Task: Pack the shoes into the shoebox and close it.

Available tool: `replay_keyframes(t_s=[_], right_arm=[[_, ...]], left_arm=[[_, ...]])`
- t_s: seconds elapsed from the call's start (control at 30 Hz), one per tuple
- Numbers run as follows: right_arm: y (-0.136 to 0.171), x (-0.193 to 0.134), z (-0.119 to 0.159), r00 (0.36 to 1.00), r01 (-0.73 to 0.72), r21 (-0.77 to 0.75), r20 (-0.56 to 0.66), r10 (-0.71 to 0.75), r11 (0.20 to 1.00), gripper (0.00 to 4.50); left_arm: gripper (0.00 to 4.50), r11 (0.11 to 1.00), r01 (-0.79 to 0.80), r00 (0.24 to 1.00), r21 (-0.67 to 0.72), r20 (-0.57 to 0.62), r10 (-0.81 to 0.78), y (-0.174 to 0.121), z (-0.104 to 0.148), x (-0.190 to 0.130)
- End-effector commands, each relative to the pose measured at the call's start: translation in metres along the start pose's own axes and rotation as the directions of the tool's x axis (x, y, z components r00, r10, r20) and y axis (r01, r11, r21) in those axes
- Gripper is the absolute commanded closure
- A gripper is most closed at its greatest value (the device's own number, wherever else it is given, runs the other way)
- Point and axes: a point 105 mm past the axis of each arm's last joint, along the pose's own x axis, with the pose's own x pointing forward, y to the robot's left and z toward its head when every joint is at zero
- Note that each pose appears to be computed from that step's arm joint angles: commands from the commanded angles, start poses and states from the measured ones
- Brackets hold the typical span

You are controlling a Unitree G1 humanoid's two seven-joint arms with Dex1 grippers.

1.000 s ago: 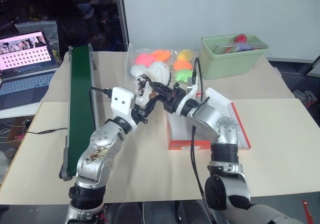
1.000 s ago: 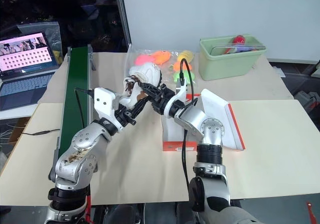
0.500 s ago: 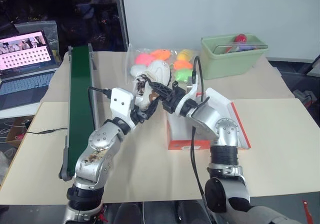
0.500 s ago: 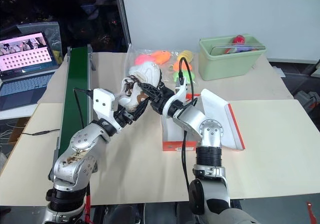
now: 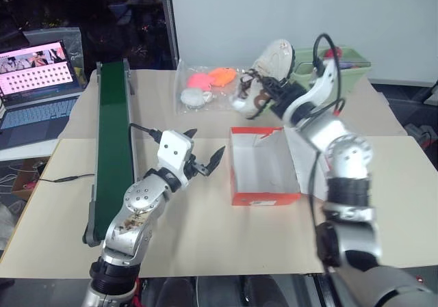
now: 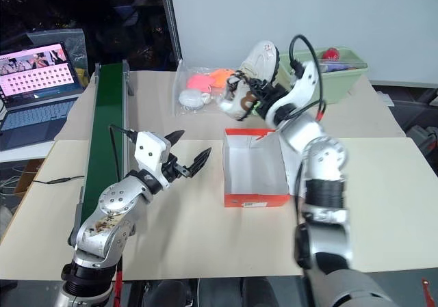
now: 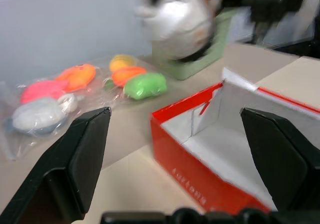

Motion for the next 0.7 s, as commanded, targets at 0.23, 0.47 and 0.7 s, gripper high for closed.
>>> replay_keyframes(t_s=[0.23,0.47,0.7], right_arm=[[-0.043,-0.039,-0.024,0.866,0.147,-0.167,-0.455,-0.208,0.975,3.79],[-0.068,-0.049,-0.075,0.748,0.199,-0.151,-0.615,-0.25,0.968,3.79],[-0.088,-0.046,-0.102,0.69,0.253,-0.152,-0.663,-0.289,0.955,3.79]], left_arm=[[0.07,0.999,0.034,0.997,0.03,0.062,-0.036,-0.006,0.01,0.002],[0.07,0.999,0.038,0.997,0.024,0.064,-0.04,-0.01,0.009,0.004],[0.07,0.999,0.024,0.997,0.028,0.067,-0.026,-0.006,0.011,0.001]])
